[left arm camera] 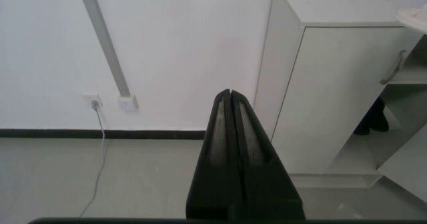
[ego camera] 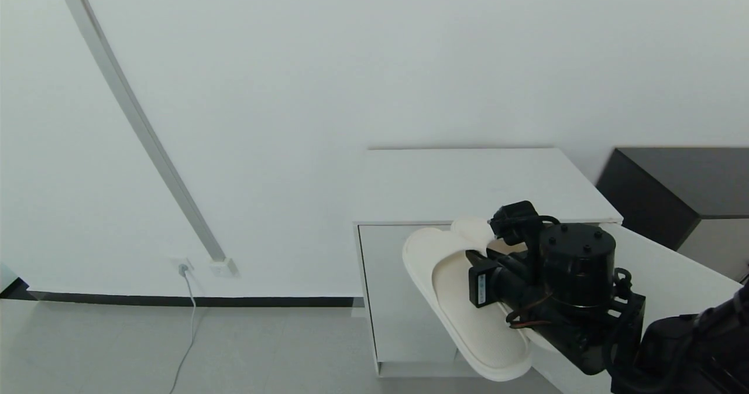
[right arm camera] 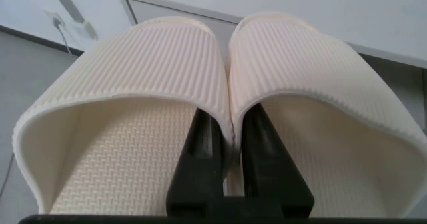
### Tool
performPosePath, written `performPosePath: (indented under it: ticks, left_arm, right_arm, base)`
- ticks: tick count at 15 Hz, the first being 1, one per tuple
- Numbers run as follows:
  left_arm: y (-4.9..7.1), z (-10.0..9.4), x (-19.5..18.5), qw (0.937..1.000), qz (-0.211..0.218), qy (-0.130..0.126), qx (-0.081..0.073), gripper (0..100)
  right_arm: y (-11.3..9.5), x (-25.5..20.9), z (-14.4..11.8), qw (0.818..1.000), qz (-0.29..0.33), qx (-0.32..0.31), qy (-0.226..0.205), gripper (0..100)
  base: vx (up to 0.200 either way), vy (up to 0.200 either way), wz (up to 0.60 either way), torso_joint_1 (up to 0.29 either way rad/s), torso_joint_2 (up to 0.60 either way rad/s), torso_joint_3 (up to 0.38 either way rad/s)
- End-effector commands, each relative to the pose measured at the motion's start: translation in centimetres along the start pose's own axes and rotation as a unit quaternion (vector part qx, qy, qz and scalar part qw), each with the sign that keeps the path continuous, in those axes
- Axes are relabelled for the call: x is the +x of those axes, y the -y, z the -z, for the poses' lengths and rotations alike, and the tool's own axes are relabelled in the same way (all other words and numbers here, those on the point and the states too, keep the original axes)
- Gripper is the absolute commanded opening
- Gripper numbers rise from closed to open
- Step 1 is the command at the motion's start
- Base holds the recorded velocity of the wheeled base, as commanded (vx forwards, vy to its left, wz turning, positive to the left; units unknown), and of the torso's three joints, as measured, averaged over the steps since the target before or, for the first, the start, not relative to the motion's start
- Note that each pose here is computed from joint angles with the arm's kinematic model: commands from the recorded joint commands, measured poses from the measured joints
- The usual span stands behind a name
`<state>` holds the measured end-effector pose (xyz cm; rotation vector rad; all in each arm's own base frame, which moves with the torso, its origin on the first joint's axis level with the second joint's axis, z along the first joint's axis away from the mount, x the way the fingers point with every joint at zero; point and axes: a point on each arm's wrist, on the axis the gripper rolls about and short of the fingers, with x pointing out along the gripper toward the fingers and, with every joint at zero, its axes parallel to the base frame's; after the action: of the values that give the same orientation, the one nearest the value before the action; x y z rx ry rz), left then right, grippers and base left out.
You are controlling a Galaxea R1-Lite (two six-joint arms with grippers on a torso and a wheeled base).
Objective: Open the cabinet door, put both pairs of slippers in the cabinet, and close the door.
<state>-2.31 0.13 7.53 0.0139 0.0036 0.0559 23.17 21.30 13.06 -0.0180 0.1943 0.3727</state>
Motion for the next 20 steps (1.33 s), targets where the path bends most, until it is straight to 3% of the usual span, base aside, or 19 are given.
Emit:
performPosePath:
  ticks: [1,8,20]
  left_arm:
    - [0.0,0.0,0.01,1.0,0.0,-0.001,0.001,0]
    - [0.0,0.0,0.01,1.0,0.0,-0.001,0.001,0]
    - [0.0,-0.01,0.01,1.0,0.0,0.0,0.001,0]
  right_arm:
    - [-0.02,0.09,0.11,1.0,0.0,-0.001,-0.001,0]
    - [-0.09,-0.03,-0.01,1.0,-0.001,-0.002,0.001,0]
    - [-0.54,-0.2,0.03,1.0,-0.009,-0.003,0.001,0]
  base:
    - [0.0,0.0,0.0,0.0,0.0,0.0]
    - [0.0,0.0,0.0,0.0,0.0,0.0]
    - [0.0,-0.2,0.0,0.002,0.0,0.003]
